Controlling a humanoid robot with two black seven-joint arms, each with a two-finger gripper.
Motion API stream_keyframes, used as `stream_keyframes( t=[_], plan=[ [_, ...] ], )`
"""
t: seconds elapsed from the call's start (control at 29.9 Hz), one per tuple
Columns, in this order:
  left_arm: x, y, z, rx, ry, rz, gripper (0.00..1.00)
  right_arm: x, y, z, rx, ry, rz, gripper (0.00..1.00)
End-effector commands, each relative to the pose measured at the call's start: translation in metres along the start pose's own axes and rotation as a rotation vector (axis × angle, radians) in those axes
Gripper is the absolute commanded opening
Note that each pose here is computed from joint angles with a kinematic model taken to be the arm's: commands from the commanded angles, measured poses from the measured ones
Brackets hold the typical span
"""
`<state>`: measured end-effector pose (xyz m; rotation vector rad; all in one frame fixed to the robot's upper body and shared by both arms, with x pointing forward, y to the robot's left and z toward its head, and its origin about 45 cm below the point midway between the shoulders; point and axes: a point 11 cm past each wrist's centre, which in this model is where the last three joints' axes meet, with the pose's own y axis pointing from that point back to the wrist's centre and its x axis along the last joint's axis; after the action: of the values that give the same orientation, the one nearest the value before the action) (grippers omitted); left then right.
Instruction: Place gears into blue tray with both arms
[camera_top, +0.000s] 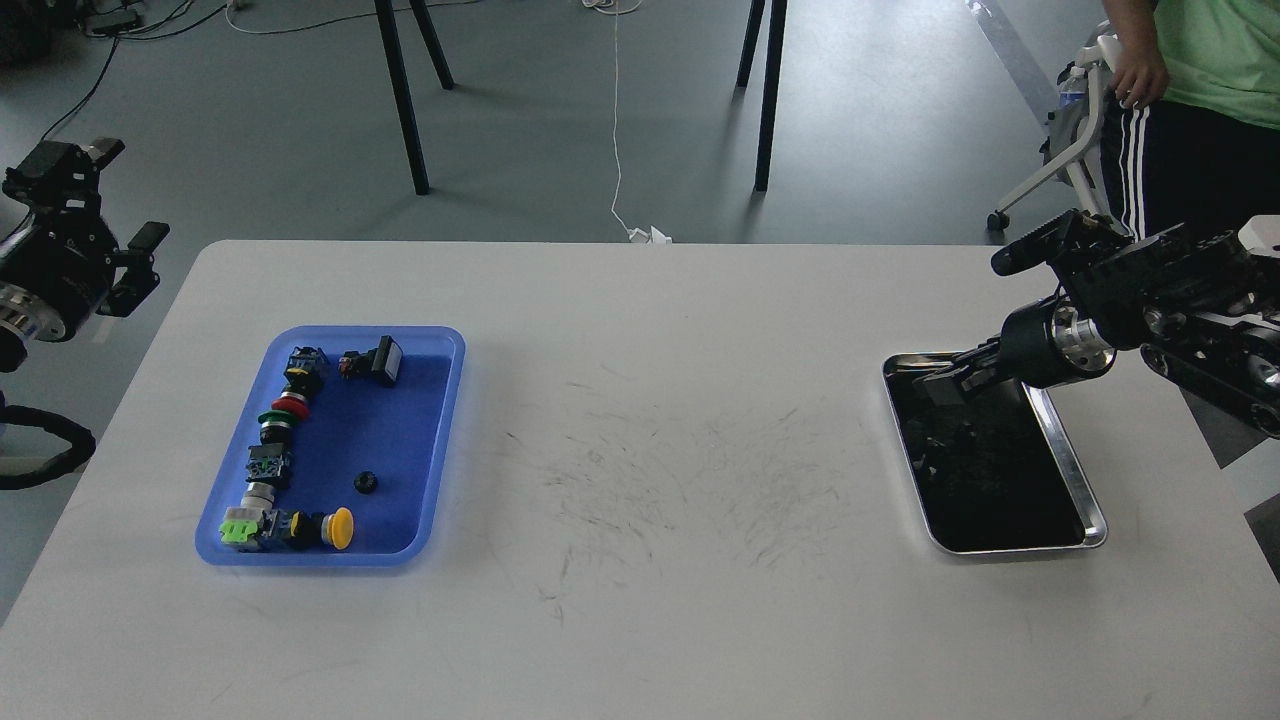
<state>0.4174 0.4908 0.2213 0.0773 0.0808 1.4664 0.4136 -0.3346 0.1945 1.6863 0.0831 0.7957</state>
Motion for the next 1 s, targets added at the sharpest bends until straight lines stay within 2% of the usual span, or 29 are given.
stream_keyframes(
  t=[0.0,0.3,0.57,0.97],
  plan=[
    [-0.005,0.0,-0.005,0.02,-0.013,-0.022,0.98,0.01,0.001,-0.004,0.016,-0.009,0.036,0.62],
    [-0.03,-0.006,-0.01,0.109,-0.188,-0.173,0.98,0.035,0.004,-0.016,0.087,-0.084,0.153,0.69],
    [-0.037,-0.006,0.012,0.122,-0.331,-0.271,0.98,0.04,0.003,-0.017,0.102,-0.105,0.201,0.7],
    [-0.085,0.01,0.027,0.145,-0.577,-0.555,0.98,0.04,0.0,-0.019,0.112,-0.108,0.22,0.72]
  ],
)
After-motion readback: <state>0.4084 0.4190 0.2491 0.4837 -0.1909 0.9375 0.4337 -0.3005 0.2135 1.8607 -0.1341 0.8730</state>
